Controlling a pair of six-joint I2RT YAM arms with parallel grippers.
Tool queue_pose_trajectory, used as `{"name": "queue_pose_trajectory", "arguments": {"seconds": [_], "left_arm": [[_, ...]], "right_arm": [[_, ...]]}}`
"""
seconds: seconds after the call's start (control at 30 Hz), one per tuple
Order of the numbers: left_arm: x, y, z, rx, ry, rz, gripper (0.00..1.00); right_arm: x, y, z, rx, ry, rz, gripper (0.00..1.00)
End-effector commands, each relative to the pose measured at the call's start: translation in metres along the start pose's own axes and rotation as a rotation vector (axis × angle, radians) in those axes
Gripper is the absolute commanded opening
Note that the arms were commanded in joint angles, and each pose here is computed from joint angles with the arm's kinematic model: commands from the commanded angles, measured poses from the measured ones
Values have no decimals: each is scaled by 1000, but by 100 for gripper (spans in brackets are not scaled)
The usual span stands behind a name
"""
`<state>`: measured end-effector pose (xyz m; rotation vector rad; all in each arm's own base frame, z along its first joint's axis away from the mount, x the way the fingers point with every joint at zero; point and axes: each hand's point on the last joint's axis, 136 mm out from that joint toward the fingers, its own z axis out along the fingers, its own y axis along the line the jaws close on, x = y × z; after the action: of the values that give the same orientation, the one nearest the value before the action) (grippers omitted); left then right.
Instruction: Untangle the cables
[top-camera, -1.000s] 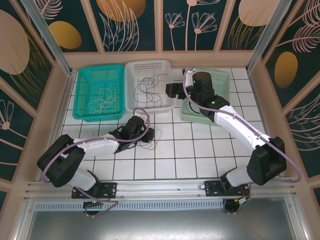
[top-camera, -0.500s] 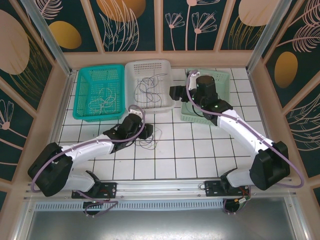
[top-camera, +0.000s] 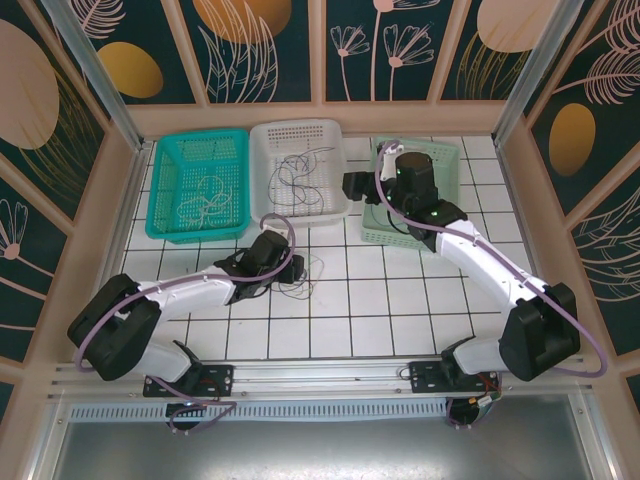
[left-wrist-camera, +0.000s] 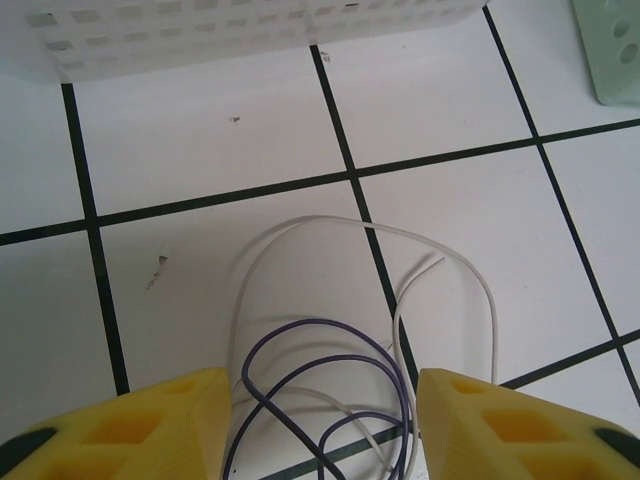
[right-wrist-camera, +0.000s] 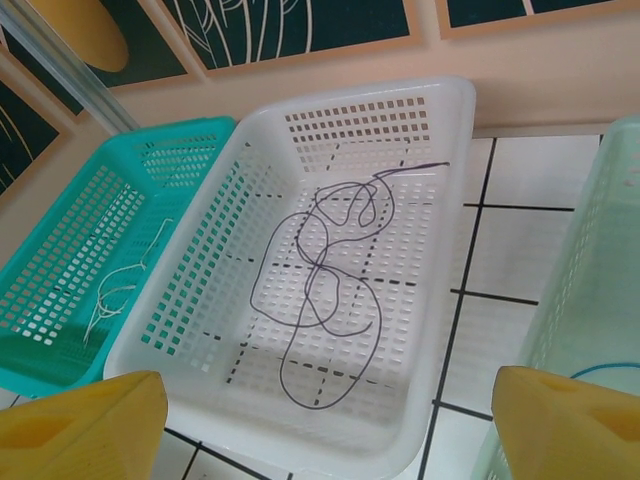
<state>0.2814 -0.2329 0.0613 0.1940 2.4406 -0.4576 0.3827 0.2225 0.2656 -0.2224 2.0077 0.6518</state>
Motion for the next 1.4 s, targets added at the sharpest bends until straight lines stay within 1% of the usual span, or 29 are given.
{"name": "queue_pose_trajectory", "arguments": {"seconds": [0.0, 0.13, 0.2, 0.23, 0.3, 0.33, 0.47, 0.5, 0.53, 0.6, 0.67, 0.77, 0.8, 0.83, 0.93, 1.0, 1.07, 1.17, 1.37], "left_arm": [[13, 7, 6, -19, 52, -12, 49], [24, 12, 12, -35, 91, -9, 48], [26, 14, 13, -41, 91, -9, 47], [25, 14, 13, -42, 85, -10, 46], [22, 12, 12, -30, 67, -8, 40], [18, 10, 11, -22, 57, -5, 34], [-2, -2, 3, 21, -12, 24, 6], [-7, -5, 0, 35, -33, 31, 2], [-16, -12, -6, 66, -66, 38, 0], [-32, -22, -19, 111, -129, 44, 0], [-49, -32, -36, 158, -195, 59, 0], [-70, -43, -66, 213, -284, 86, 0], [-76, -46, -76, 228, -308, 97, 0], [-81, -49, -87, 247, -334, 108, 0], [-95, -61, -119, 313, -407, 141, 0], [-104, -69, -138, 357, -448, 157, 0], [-114, -74, -155, 381, -488, 160, 0], [-131, -83, -180, 421, -556, 163, 0], [-171, -111, -226, 514, -664, 182, 0]], "right_arm": [[-15, 3, -10, -23, -61, 11, 85], [-16, 1, -12, -25, -65, 19, 86], [-15, 0, -13, -23, -64, 20, 86], [-16, -2, -13, -21, -66, 23, 86], [-16, -2, -14, -24, -70, 27, 86], [-16, -3, -15, -22, -71, 30, 86], [-10, -3, -14, -28, -60, 29, 85], [-8, -2, -14, -33, -55, 22, 85], [-2, -2, -14, -36, -44, 14, 84], [12, 2, -15, -51, -25, -4, 84], [32, 10, -20, -96, -14, -30, 84], [62, 23, -32, -158, -22, -66, 86], [66, 25, -37, -174, -28, -75, 88], [79, 34, -39, -211, -11, -84, 88], [117, 44, -36, -272, 70, -68, 89], [131, 53, -33, -291, 100, -66, 89], [134, 71, -35, -359, 70, -85, 92], [135, 90, -39, -403, -3, -127, 97], [120, 132, -36, -484, -89, -190, 99]]}}
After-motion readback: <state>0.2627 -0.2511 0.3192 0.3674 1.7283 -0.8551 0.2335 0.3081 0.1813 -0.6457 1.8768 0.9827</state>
